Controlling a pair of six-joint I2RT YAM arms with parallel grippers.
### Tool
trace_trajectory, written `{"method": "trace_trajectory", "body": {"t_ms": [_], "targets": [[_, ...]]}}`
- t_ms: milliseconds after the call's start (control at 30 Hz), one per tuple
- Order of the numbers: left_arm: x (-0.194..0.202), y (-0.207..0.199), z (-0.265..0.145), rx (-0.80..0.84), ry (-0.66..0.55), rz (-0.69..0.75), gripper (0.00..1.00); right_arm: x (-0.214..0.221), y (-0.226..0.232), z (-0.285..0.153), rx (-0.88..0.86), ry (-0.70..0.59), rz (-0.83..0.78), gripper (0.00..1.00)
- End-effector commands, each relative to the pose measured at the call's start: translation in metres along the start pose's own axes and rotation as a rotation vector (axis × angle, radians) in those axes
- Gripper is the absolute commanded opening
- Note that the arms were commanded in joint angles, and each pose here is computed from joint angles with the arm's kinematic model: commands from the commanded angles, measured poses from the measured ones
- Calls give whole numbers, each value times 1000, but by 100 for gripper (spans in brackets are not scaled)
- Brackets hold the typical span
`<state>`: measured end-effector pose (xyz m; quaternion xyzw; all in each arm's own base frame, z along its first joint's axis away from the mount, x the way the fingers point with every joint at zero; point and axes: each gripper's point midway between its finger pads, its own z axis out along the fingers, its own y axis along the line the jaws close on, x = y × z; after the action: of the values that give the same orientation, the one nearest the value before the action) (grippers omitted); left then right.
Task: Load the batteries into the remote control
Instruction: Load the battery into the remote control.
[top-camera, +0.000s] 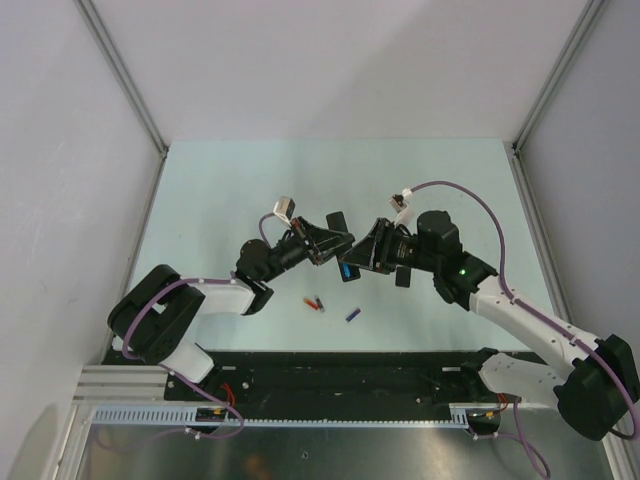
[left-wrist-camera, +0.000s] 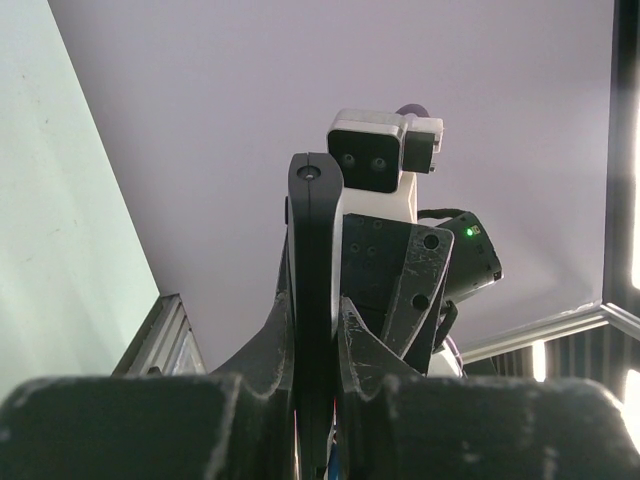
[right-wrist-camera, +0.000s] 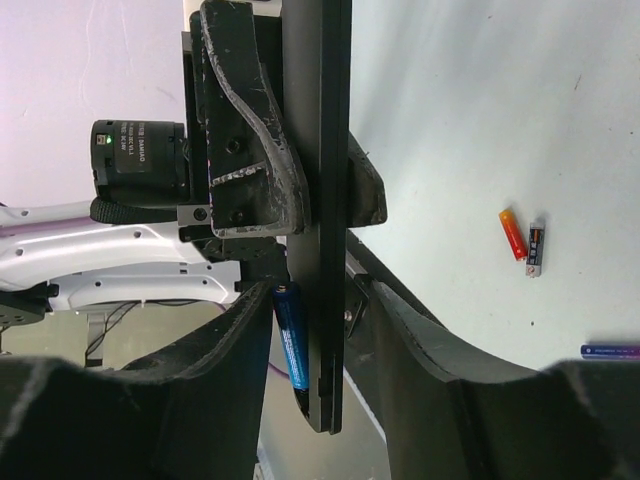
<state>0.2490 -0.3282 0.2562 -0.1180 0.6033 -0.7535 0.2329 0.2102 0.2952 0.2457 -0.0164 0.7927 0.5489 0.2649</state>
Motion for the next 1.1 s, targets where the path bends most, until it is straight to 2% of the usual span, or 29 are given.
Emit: {"method": "trace_trajectory", "body": {"t_ms": [0,633,867,1000,1067], "targets": [[3,-54,3,174,24,59,0,0,7,2,-41,0,-12,47],[2,-67,5,207,23,66,0,13,6,10,-34,35,-16,28],[3,-69,4,214,25,66,0,15,8,12,-45,46,-17,14],[4,-70,4,219,26,66,0,18,8,14,-45,53,-15,0],[4,-69,3,217,25,65,0,19,7,14,-41,56,-14,0]]}}
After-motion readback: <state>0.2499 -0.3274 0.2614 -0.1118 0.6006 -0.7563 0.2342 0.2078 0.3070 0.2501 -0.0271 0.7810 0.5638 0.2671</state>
